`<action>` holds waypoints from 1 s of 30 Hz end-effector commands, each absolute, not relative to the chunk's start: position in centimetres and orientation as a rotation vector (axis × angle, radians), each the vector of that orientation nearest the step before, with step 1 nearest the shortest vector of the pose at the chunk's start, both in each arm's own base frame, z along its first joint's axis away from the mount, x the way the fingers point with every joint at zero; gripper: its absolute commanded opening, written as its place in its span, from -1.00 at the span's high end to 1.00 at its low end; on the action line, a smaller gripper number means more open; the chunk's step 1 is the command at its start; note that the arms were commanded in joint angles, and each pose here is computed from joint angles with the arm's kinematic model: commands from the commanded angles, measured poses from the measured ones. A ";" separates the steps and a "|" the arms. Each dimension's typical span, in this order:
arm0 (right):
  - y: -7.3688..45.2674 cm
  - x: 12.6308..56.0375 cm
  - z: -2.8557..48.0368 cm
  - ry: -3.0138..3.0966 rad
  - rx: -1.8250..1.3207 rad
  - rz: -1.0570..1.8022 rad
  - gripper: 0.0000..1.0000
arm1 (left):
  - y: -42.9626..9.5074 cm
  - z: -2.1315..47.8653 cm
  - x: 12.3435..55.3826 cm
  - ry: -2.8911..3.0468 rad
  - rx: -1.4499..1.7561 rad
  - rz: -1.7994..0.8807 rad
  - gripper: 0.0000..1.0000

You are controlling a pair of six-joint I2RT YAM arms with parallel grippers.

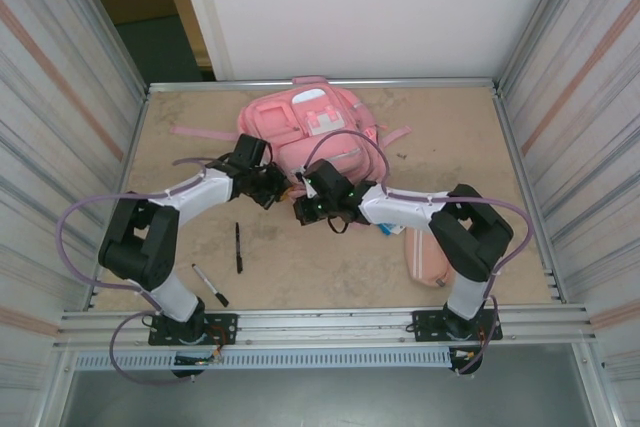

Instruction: Pack books, pencil case, and school supplies into a backpack

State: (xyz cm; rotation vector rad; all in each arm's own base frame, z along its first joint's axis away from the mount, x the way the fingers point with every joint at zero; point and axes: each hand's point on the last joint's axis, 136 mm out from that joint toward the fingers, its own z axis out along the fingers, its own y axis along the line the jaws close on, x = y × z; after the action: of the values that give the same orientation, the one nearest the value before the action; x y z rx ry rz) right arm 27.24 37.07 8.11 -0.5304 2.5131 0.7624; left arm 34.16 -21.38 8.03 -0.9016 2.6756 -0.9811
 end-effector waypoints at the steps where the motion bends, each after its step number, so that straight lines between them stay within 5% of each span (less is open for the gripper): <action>1: 34.7 26.2 10.1 2.494 -0.518 0.747 1.00 | -18.8 8.9 37.7 2.584 -0.860 -0.930 1.00; 9: 26.4 26.1 8.1 2.581 -0.414 0.503 1.00 | -17.5 9.7 40.3 2.573 -0.825 -0.936 1.00; 16: 27.6 26.8 9.6 2.537 -0.383 0.617 1.00 | -19.3 11.5 46.5 2.568 -0.695 -0.988 0.91; 18: 29.2 27.6 10.2 2.531 -0.369 0.675 1.00 | -19.0 11.7 47.9 2.560 -0.697 -1.005 0.72; 21: 32.6 28.8 11.2 2.497 -0.402 0.746 1.00 | -17.8 12.8 48.2 2.549 -0.721 -1.068 0.08; 25: 36.6 30.2 12.1 2.480 -0.449 0.802 1.00 | -14.4 12.6 43.9 2.565 -0.834 -0.929 -0.25; 30: 40.9 30.9 12.2 2.453 -0.482 0.981 1.00 | -13.5 11.1 38.3 2.656 -0.899 -0.883 -0.37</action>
State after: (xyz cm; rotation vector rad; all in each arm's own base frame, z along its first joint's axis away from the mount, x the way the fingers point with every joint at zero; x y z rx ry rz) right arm 31.02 37.85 10.52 -0.4578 2.4952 0.8002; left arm 41.31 -13.20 11.76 -0.8981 2.5848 -0.9223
